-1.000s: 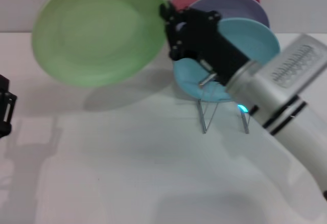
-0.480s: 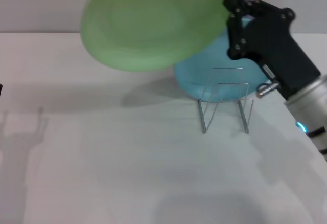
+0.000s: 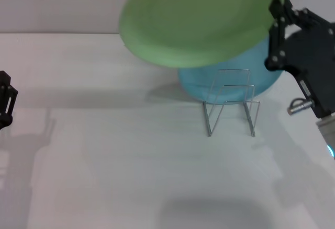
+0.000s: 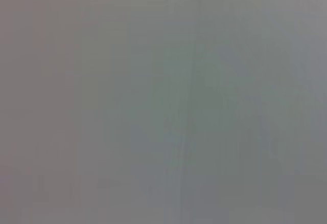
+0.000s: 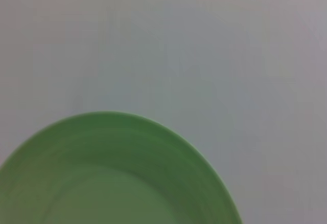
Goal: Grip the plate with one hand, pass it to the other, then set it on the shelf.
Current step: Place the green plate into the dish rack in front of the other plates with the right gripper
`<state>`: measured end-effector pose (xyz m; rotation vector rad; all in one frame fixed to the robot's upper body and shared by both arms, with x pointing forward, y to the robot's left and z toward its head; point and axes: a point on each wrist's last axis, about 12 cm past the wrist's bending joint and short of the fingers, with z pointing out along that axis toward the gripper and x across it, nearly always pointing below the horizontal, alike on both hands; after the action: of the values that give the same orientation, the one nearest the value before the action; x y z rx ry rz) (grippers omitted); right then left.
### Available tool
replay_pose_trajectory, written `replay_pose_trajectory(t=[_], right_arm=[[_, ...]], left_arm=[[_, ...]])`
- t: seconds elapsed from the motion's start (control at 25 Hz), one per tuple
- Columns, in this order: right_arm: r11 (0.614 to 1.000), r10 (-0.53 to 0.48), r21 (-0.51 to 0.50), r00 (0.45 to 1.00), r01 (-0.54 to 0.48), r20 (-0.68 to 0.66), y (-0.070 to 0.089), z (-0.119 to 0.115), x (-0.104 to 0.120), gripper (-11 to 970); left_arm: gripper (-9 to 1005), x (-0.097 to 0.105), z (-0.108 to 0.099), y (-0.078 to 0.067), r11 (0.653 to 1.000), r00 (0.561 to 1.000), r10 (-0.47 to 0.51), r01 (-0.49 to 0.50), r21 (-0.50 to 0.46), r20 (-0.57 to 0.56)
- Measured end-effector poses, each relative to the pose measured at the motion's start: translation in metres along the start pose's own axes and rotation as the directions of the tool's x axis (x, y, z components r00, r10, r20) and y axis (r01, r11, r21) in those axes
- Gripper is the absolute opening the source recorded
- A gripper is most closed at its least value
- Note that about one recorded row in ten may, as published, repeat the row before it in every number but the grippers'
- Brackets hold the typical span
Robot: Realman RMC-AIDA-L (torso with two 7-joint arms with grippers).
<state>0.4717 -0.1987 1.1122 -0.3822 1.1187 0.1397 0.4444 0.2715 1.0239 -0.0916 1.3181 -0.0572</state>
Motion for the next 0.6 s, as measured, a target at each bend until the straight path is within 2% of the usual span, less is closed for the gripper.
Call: replay_pose_trajectory(t=[0.2,0.6], right_arm=[[1.000,-0.012,0.029,1.000,0.012,-0.006,-0.004,-0.023,0.005,16],[0.994,-0.098,0.044,0.994,0.100,-0.045,-0.010,-0.044,0.018,17]], left_arm=[[830,0.000,-0.001,0.002,1.000,1.000,0.005,-0.005,0.001,0.001],[830,-0.001,0.000,0.001,1.000,1.000,0.015,-0.015,0.023,0.005]])
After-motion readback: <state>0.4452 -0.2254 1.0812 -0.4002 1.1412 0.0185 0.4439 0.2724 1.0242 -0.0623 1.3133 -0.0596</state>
